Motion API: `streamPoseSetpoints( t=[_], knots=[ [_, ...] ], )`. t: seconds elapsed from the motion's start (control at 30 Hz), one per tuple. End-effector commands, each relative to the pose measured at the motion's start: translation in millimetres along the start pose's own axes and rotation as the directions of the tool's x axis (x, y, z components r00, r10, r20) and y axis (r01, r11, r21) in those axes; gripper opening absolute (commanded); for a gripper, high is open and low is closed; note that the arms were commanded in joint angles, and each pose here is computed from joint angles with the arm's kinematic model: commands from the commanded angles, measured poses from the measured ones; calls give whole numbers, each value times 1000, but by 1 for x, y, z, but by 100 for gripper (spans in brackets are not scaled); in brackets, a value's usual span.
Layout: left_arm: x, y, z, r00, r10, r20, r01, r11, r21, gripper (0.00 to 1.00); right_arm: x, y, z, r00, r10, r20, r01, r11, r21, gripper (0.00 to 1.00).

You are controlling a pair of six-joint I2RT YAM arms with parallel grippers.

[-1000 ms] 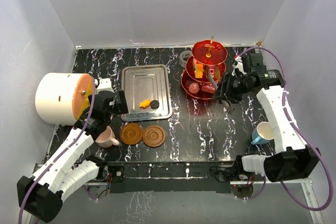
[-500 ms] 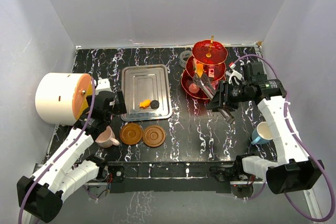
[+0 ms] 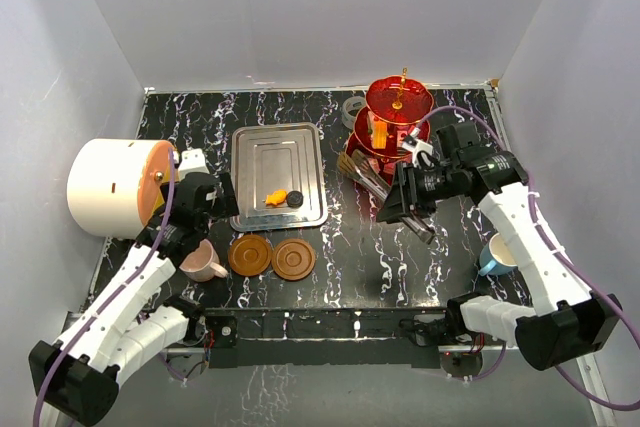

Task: Serve the afternoon tea
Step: Pick up the desert from the tray.

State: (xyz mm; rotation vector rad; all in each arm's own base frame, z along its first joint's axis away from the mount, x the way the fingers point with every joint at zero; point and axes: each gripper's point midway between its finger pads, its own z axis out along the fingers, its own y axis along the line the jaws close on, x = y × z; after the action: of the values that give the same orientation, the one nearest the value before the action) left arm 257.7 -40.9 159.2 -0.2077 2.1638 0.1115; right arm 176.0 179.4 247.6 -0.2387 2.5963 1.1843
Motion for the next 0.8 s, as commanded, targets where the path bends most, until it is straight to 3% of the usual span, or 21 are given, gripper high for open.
streamPoseSetpoints(
  t=[0.0, 0.3, 0.77],
  knots=[
    [-15, 3, -13, 999, -29, 42, 28, 1000, 11, 99, -13, 23, 2, 992, -117, 52, 119, 992, -47, 36],
    [-15, 0, -19, 1000, -19, 24, 18, 999, 38, 99, -5, 38, 36, 985, -172, 19, 173, 983, -55, 36],
    [-29, 13, -36, 988, -81, 134, 76, 996, 40, 99, 14, 27, 119, 959, -248, -136, 261, 961, 88, 35]
  ],
)
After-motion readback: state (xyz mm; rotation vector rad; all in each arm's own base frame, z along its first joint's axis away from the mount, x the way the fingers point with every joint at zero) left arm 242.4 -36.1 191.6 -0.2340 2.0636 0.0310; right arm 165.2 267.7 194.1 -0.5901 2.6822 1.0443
